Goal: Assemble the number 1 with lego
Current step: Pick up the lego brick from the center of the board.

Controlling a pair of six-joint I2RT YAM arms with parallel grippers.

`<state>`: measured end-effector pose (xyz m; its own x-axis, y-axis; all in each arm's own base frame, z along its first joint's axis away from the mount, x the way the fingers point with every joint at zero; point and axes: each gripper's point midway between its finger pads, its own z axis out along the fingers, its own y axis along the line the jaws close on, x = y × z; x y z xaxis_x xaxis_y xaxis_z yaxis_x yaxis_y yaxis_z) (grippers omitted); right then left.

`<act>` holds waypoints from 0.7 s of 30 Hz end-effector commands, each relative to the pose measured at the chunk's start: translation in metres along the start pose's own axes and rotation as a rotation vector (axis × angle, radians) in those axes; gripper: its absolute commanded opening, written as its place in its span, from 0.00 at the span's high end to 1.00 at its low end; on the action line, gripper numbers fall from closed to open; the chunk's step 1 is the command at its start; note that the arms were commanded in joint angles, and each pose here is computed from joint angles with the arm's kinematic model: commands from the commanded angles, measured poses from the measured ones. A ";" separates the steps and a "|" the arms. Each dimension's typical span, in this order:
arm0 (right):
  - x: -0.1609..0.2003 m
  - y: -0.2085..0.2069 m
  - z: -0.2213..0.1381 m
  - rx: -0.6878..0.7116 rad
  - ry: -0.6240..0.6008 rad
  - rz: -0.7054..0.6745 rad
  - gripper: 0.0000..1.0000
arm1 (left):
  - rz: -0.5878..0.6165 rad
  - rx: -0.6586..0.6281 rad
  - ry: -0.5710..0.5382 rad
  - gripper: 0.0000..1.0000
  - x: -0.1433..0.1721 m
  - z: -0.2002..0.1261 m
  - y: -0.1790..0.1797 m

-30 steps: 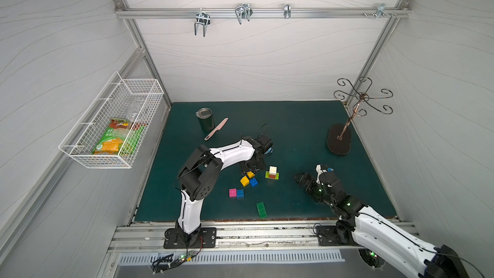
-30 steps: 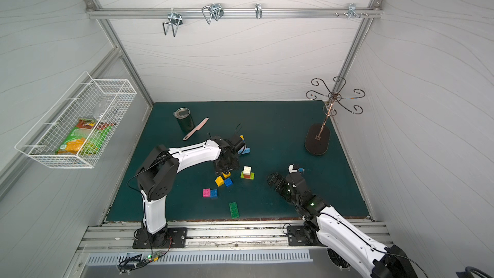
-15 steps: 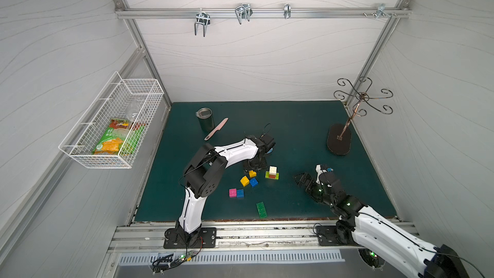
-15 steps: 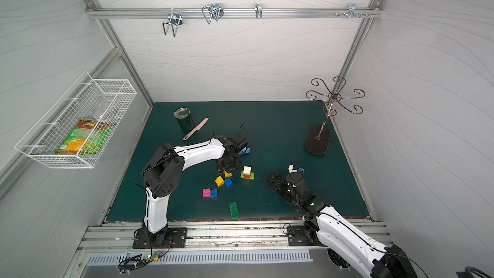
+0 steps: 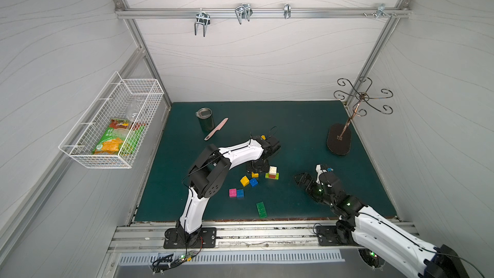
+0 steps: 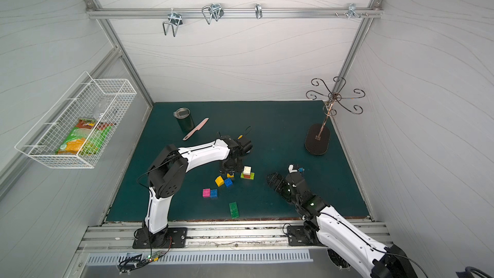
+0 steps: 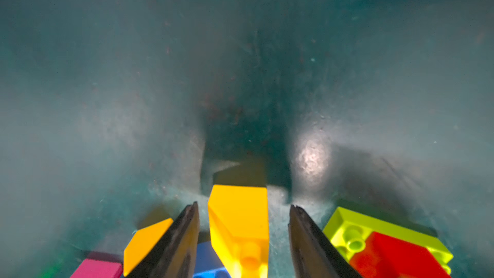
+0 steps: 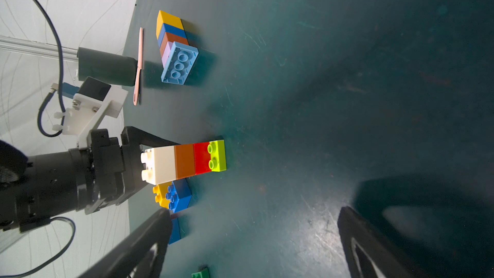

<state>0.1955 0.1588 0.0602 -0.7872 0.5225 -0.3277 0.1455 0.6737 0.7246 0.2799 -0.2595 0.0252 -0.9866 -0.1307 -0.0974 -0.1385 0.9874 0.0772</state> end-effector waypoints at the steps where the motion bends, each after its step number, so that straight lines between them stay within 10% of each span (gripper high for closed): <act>1: -0.003 0.005 -0.001 -0.019 -0.011 -0.013 0.01 | 0.019 0.002 -0.002 0.41 -0.001 0.003 -0.002; 21: -0.003 0.004 -0.001 -0.011 -0.007 -0.011 0.01 | 0.041 0.075 0.031 0.58 0.007 0.006 -0.008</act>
<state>0.1955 0.1587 0.0600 -0.7876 0.5226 -0.3265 0.1465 0.6733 0.7247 0.2765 -0.2679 0.0151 -0.9917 -0.1065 -0.0724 -0.1079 0.9940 0.0154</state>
